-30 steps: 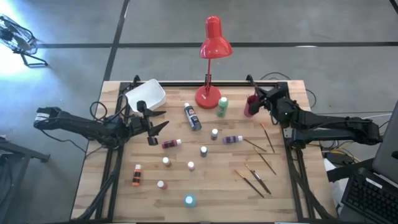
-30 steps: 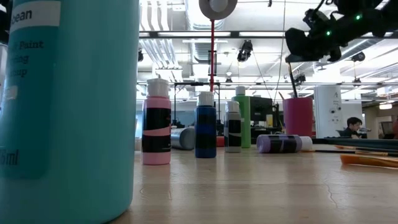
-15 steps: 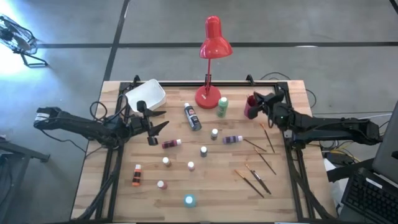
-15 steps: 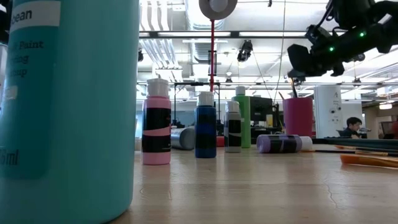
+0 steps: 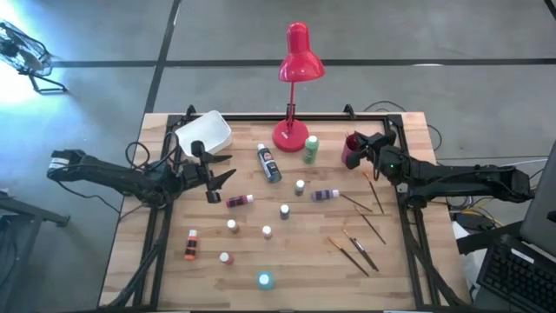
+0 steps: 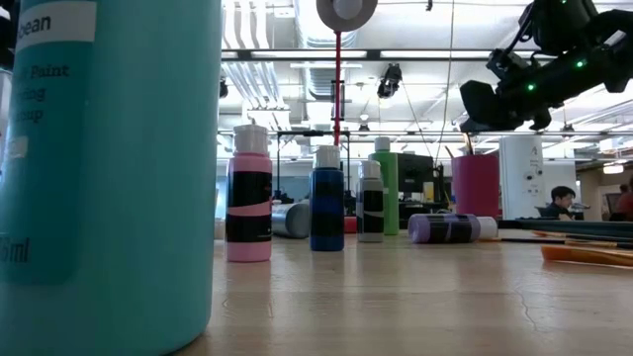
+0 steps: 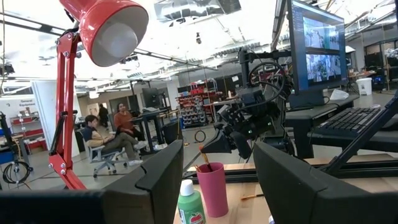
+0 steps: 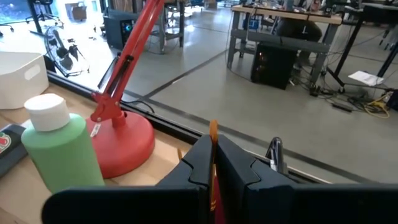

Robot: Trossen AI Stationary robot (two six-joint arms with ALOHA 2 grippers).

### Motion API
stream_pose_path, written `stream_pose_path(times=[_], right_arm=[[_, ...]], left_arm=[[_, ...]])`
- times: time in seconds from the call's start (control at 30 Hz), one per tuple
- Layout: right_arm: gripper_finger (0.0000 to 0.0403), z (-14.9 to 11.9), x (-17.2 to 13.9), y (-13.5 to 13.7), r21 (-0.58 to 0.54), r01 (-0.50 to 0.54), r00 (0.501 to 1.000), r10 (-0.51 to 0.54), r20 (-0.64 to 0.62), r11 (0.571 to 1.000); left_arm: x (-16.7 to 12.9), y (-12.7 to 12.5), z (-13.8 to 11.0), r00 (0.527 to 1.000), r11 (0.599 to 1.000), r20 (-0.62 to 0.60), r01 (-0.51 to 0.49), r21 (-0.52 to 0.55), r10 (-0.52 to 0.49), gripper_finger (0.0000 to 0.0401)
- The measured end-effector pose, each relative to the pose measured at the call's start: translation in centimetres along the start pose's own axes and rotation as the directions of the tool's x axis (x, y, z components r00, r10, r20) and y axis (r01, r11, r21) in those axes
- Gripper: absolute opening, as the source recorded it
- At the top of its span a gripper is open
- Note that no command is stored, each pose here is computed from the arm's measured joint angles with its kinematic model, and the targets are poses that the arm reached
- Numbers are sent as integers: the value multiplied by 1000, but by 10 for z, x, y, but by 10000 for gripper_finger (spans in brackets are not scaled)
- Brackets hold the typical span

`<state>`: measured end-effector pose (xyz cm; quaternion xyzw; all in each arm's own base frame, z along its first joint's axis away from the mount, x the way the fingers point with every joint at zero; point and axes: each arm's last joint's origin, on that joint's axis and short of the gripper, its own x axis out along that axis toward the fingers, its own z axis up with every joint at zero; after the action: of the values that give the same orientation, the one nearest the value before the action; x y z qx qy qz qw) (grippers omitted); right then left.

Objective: Pick & Place Paint Supplies
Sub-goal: Put the gold paintbrush into the pink cup, then put the green paint bottle into the white bin

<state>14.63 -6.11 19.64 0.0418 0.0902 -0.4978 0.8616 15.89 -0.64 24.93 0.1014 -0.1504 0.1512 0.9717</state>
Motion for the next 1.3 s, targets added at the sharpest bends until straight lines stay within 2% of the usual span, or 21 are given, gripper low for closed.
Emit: stream_pose_path(times=[0.2,0.57,0.73,0.9,0.97,1.13,1.3], right_arm=[[23,0,0,0,-9,3,1000,-3,0,1000],[96,3,2,-3,-9,30,1000,-30,6,1000],[125,24,1,-1,-28,44,998,-43,53,999],[145,59,-2,2,-5,34,992,-34,124,999],[151,75,-4,3,16,-4,988,1,156,1000],[160,106,-10,10,26,-204,958,195,210,979],[158,109,-4,24,45,-389,916,381,128,920]], left_arm=[[0,0,0,1000,1000,0,0,0,0,202],[0,0,0,1000,1000,0,0,0,0,202],[0,0,0,1000,1000,0,0,0,0,202],[0,0,0,1000,1000,0,0,1,0,202],[0,0,0,1000,1000,-1,0,1,0,202],[0,0,0,1000,1000,-3,1,2,-1,202],[0,0,0,1000,1000,-3,1,1,-1,202]])
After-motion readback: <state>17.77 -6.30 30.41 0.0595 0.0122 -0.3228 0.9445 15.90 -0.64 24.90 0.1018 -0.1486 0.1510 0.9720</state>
